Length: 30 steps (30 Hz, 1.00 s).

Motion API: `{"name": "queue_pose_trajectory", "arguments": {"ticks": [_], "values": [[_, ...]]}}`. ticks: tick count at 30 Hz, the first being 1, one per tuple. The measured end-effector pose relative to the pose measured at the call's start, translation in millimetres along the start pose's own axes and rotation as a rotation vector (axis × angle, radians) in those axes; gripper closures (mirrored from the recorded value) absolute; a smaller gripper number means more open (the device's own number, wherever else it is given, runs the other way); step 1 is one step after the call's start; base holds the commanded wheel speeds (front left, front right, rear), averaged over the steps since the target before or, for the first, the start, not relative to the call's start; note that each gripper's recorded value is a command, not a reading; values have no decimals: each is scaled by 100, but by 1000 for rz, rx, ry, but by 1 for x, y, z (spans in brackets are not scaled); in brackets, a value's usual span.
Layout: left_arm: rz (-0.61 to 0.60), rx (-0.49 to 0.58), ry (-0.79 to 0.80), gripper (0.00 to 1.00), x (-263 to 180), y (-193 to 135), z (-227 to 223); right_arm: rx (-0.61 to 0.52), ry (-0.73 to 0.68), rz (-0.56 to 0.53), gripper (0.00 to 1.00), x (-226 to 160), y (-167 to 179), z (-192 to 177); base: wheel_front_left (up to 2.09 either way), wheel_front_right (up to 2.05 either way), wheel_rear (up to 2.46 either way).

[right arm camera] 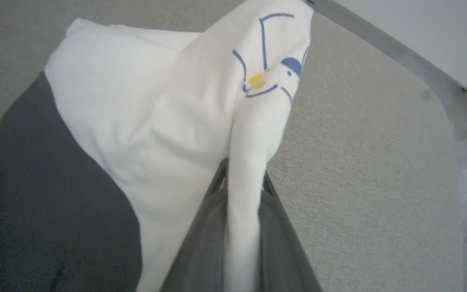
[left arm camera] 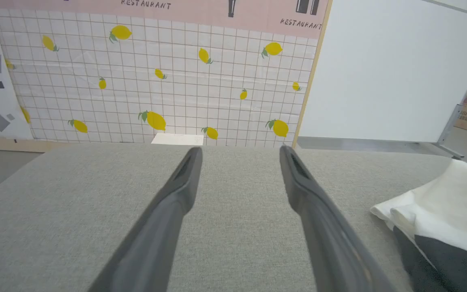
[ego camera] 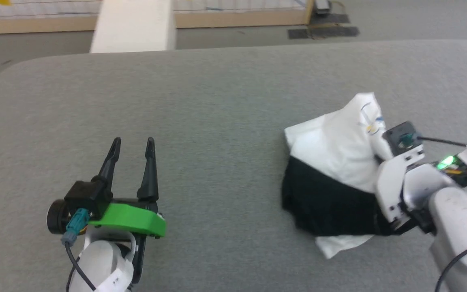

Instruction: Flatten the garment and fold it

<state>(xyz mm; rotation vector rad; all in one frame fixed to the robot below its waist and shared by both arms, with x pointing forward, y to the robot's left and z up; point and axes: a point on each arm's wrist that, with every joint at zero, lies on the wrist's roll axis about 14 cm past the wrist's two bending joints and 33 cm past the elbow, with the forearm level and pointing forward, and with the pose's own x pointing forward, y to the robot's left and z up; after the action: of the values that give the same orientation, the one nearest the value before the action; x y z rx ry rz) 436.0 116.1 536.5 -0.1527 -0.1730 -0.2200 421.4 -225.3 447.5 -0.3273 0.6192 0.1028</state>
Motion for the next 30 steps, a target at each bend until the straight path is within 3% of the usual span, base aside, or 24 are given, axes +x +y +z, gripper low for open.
{"name": "queue_pose_trajectory", "arguments": {"ticks": [8,14,21,30], "values": [[-161,-33,-2,0,39,-52,-16,-47,11,-196,100,-20,-93,-13,0,0,0],[-243,-40,15,0,62,-73,-39,-98,70,-330,100,-23,-155,-32,0,0,0],[-298,-32,47,0,83,-80,-68,-136,161,-494,100,-30,-220,-57,0,0,0],[-297,-29,122,0,88,-69,-105,-192,217,-622,100,-27,-264,-74,0,0,0]]}}
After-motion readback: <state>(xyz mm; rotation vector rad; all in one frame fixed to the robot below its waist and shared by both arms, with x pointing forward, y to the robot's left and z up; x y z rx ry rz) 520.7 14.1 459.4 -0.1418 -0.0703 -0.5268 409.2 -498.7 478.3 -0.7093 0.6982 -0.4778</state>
